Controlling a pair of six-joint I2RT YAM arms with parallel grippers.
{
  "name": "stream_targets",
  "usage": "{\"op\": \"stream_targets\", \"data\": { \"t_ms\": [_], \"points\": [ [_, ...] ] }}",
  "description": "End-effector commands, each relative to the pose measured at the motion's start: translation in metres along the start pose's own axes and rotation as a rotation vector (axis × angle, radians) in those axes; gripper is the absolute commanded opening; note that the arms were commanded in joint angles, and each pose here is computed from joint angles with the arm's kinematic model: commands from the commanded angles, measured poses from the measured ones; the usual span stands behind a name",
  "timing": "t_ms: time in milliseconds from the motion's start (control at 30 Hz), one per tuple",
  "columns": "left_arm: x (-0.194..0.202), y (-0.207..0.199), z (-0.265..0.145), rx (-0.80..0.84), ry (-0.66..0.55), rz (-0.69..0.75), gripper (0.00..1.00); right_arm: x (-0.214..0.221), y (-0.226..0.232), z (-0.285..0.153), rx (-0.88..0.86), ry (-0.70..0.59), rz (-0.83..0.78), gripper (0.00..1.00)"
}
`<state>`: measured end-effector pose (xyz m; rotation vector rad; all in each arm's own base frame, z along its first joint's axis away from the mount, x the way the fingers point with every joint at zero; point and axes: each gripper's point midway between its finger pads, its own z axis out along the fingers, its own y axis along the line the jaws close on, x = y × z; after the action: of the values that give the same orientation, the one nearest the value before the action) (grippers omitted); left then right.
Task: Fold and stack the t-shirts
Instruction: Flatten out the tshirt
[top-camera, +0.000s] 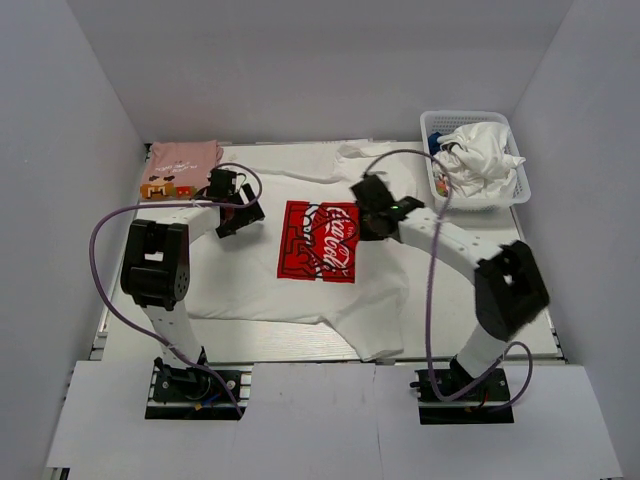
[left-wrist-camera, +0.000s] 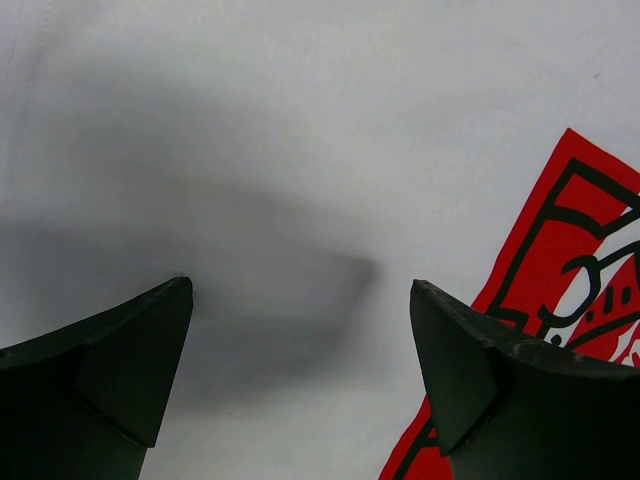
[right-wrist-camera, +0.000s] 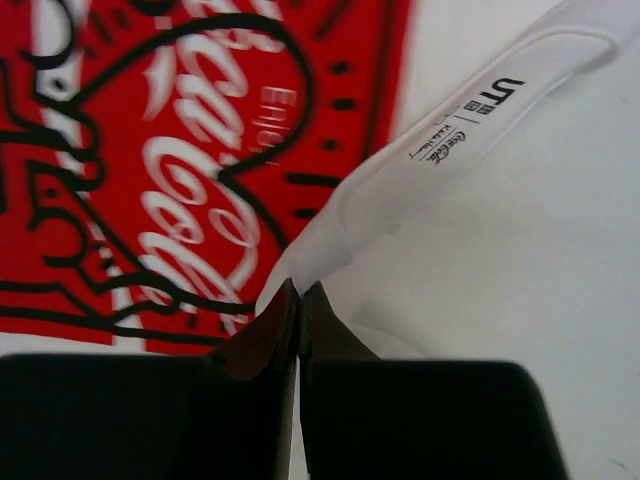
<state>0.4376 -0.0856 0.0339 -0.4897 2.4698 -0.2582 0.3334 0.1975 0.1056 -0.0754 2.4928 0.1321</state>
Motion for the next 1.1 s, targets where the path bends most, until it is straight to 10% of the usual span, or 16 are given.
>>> {"op": "stream_targets", "data": {
  "t_ms": [0,167,333,500,1067],
  "points": [
    [0.0,0.004,-0.015,-0.033,-0.006,-0.011,1.0,0.001,0.046,-0.001,0.054,0.017,-0.143,0.0],
    [0.002,0.018,-0.013,-0.073,0.011,-0.037,1.0,0.016,0.111,0.033,0.092,0.074,-0.293,0.09],
    [0.009,0.022,-0.008,-0.087,0.034,-0.036,1.0,0.009,0.132,0.021,0.003,0.021,-0.296,0.64],
    [0.008,0.023,-0.001,-0.101,0.038,-0.044,1.0,0.001,0.127,-0.008,-0.161,-0.08,-0.259,0.85],
    [0.007,-0.042,0.0,0.09,0.045,0.072,1.0,0.077,0.0,0.035,-0.164,0.162,-0.225,0.72]
  ]
}}
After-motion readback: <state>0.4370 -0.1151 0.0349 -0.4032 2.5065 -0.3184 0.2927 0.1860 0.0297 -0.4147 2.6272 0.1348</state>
